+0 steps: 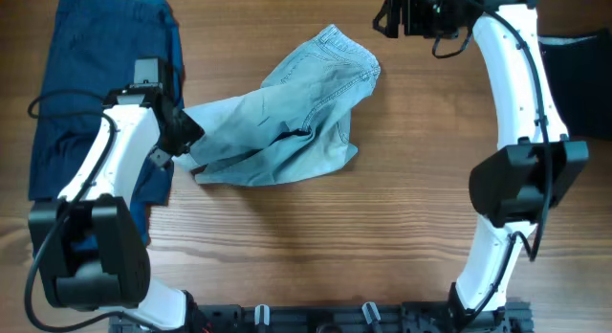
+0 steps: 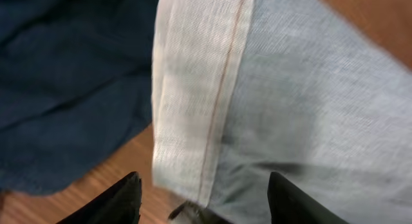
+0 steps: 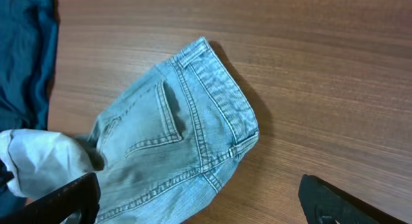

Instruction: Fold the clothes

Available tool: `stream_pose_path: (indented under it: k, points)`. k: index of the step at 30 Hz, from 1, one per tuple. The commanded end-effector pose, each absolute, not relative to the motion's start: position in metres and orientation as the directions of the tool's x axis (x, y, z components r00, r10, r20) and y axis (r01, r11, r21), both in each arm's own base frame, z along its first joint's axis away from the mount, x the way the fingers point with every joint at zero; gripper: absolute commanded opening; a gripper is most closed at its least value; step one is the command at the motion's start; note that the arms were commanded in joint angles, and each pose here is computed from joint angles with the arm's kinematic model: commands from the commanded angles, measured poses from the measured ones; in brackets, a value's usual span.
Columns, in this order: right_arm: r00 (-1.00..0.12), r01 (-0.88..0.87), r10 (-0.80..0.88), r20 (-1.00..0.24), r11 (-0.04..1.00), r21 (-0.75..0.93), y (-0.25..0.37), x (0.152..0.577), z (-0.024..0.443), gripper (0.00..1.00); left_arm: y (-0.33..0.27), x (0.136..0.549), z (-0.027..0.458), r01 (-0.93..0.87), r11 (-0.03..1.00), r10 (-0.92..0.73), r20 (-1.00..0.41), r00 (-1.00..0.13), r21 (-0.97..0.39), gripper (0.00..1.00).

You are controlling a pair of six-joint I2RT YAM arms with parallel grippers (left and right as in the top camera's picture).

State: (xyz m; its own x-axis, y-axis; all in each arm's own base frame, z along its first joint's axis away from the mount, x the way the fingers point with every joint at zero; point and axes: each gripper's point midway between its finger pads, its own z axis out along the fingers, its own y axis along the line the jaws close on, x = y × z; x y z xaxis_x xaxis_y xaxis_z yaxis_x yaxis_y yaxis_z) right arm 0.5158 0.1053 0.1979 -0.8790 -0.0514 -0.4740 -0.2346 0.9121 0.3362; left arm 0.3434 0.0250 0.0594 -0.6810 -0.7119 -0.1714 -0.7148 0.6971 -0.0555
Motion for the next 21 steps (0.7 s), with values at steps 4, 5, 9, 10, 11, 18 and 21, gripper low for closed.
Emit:
stream_pose_path:
  k: [4,5,9,10,11,18,21]
  points:
    - [-0.889,-0.264,-0.091,-0.449,0.903,0.339,0.109,0.520,0.176,1.00,0.045,0.371,0.050,-0.748,0.660,-0.734,-0.277,-0.620,-0.075,0.62]
    - [-0.890,-0.263,-0.091,-0.446,0.903,0.339,0.109,0.520,0.174,0.99,0.049,0.378,0.050,-0.750,0.655,-0.736,-0.300,-0.607,-0.088,0.62]
    - [-0.891,-0.262,-0.092,-0.445,0.903,0.339,0.109,0.519,0.173,0.99,0.050,0.410,0.049,-0.654,0.745,-0.646,-0.381,-0.661,-0.131,0.66]
    - [-0.890,-0.264,-0.094,-0.445,0.903,0.338,0.109,0.519,0.173,1.00,0.047,0.417,0.045,-0.607,0.786,-0.597,-0.399,-0.696,-0.117,0.66]
    - [-0.891,-0.264,-0.094,-0.445,0.903,0.339,0.109,0.519,0.173,1.00,0.046,0.420,0.042,-0.589,0.801,-0.577,-0.404,-0.710,-0.110,0.66]
    - [-0.883,-0.282,-0.092,-0.460,0.888,0.364,0.115,0.525,0.164,1.00,0.032,0.422,0.004,-0.564,0.818,-0.566,-0.339,-0.751,-0.116,0.04]
    - [-0.890,-0.242,-0.044,-0.454,0.890,0.387,0.116,0.533,0.145,1.00,0.023,0.427,0.008,-0.543,0.830,-0.549,-0.354,-0.757,-0.126,0.04]
